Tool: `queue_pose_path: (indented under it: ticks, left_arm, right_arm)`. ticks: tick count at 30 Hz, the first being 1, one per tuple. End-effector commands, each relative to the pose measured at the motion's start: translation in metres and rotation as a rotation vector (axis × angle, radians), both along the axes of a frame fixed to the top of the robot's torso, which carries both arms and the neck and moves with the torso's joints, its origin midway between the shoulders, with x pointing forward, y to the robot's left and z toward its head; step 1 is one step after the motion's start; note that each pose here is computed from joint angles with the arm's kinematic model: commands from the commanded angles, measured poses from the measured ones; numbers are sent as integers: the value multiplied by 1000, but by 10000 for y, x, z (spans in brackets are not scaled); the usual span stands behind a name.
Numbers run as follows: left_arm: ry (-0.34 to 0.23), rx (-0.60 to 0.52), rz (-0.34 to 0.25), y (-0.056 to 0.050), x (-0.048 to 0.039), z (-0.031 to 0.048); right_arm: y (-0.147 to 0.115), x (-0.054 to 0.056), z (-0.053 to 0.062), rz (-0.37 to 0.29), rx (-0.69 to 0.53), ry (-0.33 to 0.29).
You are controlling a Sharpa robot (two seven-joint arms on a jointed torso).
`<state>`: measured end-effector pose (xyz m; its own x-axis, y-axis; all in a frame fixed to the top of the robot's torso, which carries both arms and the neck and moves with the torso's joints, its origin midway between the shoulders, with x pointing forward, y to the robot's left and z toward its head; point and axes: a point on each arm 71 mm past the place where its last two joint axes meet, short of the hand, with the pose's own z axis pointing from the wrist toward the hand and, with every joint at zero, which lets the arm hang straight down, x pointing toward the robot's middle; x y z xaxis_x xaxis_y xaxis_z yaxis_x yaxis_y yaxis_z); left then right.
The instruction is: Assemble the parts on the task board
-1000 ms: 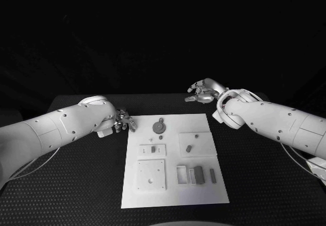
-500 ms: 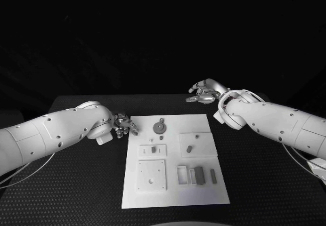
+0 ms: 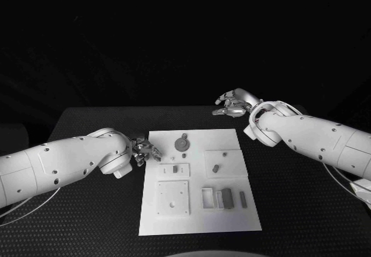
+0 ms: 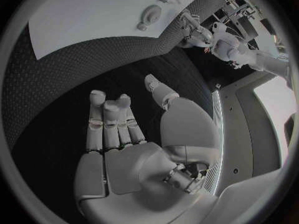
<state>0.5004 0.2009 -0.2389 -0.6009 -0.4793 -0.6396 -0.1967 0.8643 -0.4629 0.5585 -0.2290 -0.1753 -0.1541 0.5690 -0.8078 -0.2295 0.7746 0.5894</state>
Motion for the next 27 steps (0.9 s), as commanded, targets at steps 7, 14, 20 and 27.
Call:
queue_pose_path:
  ticks: [7,14,20,27]
  left_arm:
    - [-51,41,8,-86,-87,-2]
    - [-31,44,-17,-163,-146,-36]
    - [15,44,-37,-181,-189,-68]
    - [15,53,-43,-203,-205,-83]
  right_arm:
    - [18,-5,1,13,0,-1]
    - [28,-5,0,15,1,0]
    - [20,-5,-1,14,0,0]
    - [22,-5,-2,14,0,1]
